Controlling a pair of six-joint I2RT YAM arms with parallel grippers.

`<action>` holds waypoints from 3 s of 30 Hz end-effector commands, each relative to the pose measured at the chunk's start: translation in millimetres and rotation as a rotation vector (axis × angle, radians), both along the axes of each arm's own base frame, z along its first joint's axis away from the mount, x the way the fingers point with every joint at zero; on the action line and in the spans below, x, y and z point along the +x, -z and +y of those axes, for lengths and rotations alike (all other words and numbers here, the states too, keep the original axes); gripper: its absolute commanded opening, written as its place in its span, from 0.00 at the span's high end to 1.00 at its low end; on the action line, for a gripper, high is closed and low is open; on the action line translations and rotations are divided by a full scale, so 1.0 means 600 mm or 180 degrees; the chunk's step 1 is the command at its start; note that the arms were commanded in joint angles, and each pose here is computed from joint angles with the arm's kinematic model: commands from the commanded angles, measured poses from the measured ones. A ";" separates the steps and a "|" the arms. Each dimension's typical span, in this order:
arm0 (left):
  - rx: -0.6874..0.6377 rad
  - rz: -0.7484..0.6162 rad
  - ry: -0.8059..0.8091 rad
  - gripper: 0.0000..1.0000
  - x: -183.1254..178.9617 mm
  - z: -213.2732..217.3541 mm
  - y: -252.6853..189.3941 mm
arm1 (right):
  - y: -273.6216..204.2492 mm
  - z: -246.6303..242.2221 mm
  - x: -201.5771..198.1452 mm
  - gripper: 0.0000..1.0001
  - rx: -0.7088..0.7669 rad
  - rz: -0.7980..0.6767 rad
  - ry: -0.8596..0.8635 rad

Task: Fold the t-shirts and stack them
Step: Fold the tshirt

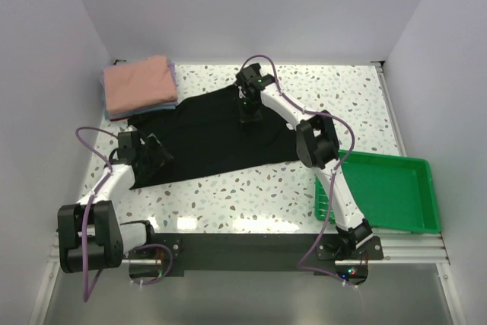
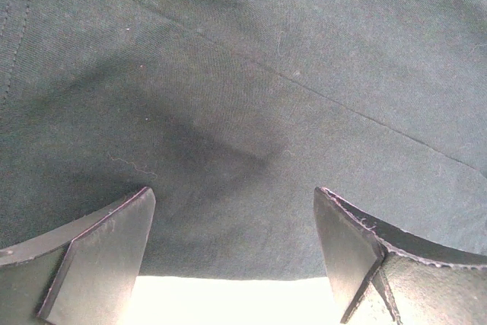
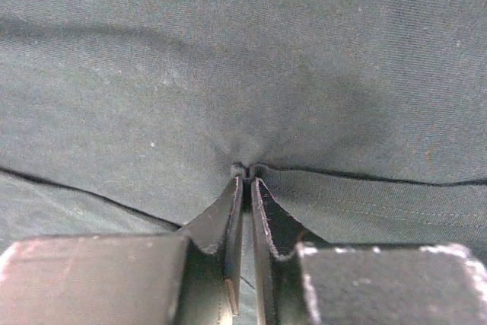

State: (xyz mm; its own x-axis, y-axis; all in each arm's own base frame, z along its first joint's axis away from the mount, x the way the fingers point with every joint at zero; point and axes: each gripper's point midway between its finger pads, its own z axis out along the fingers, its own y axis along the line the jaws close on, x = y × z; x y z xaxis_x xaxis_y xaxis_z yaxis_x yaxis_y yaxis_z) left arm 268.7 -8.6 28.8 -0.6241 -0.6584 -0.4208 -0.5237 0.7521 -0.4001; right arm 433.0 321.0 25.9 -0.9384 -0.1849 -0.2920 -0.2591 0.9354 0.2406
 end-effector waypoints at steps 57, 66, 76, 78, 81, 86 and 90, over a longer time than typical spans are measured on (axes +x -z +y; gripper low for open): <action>0.0065 -0.0007 0.0041 0.09 -0.008 0.002 -0.028 | -0.176 0.036 -0.019 0.36 0.0560 -0.0337 -0.0133; 0.0034 -0.0272 0.0054 0.09 0.045 -0.001 -0.079 | -0.171 -0.121 -0.005 0.29 0.0348 -0.0328 0.0378; -0.0157 -0.0316 0.0311 0.10 0.074 -0.073 -0.040 | -0.056 -0.211 -0.027 0.31 0.0086 -0.0008 0.0590; -0.0174 -0.0289 0.0314 0.10 0.075 -0.078 -0.030 | -0.043 -0.214 -0.029 0.31 0.0065 0.0008 0.0589; -0.0166 -0.0217 0.0254 0.09 0.064 -0.076 -0.008 | -0.016 -0.219 -0.043 0.31 0.0006 0.0113 0.0574; -0.0179 0.0105 0.0170 0.08 0.013 -0.072 0.036 | 0.016 -0.236 -0.086 0.32 -0.0140 0.0375 0.0622; -0.0056 0.0407 -0.0030 0.05 -0.034 -0.054 0.052 | 0.025 -0.268 -0.136 0.33 -0.0394 0.0583 0.0699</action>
